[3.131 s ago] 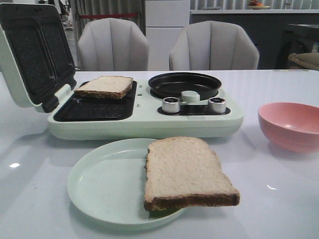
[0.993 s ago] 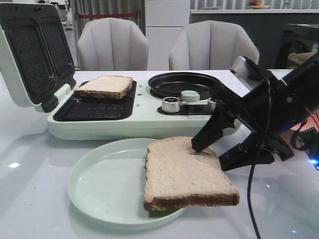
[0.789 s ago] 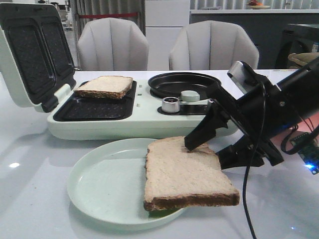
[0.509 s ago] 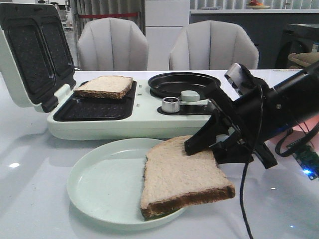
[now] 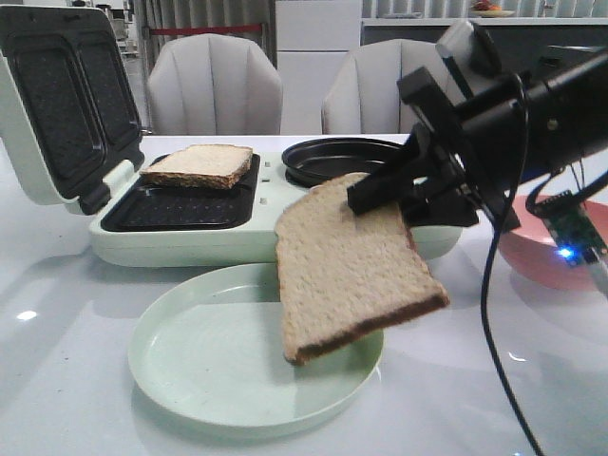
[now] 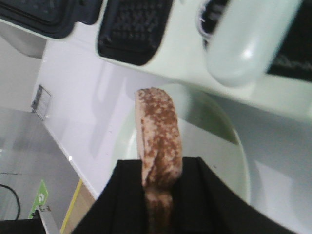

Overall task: Make breakfast with bread and shrimp
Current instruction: 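Lift the slice with the right gripper toward the sandwich maker, then lay the slice on top of the first slice and release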

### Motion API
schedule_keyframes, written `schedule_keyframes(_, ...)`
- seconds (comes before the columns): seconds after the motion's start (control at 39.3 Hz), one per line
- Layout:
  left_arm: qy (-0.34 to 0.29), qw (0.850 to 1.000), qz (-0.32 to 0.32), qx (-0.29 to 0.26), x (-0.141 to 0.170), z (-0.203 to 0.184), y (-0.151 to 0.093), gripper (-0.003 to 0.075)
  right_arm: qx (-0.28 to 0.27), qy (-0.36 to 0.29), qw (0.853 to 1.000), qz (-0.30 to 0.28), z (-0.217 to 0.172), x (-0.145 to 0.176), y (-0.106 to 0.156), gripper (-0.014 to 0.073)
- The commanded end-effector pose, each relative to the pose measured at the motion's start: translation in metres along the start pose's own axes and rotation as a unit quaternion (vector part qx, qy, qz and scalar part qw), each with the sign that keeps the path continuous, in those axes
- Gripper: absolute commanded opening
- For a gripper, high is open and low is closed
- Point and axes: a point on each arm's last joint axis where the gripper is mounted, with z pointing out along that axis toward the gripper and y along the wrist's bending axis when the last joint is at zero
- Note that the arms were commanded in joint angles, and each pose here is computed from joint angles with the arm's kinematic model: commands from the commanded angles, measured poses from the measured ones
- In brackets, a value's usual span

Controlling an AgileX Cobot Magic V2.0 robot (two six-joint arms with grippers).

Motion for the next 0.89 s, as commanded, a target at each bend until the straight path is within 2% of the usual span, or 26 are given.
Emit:
schedule_keyframes(0.0, -0.049, 0.999, -0.009, 0.004, -0.015, -0.002, 0.0, 0.0565, -0.087, -0.06, 0.994, -0.041, -0.016, -0.028, 0.039, 0.0185)
schedule_keyframes(0.18, -0.049, 0.999, -0.009, 0.004, -0.015, -0.002, 0.0, 0.0565, -0.118, -0.112, 0.982, -0.098, -0.006, -0.062, 0.077, 0.0185)
schedule_keyframes(0.41, -0.049, 0.999, -0.009, 0.004, -0.015, -0.002, 0.0, 0.0565, -0.119, -0.125, 0.974, -0.146, 0.035, -0.088, 0.111, 0.0185)
schedule_keyframes(0.64, -0.049, 0.999, -0.009, 0.004, -0.015, -0.002, 0.0, 0.0565, -0.103, -0.155, 0.976, -0.117, 0.071, -0.108, 0.108, 0.0185)
schedule_keyframes(0.87, -0.049, 0.999, -0.009, 0.004, -0.015, -0.002, 0.0, 0.0565, -0.111, -0.153, 0.976, -0.105, 0.102, -0.121, 0.089, 0.0185)
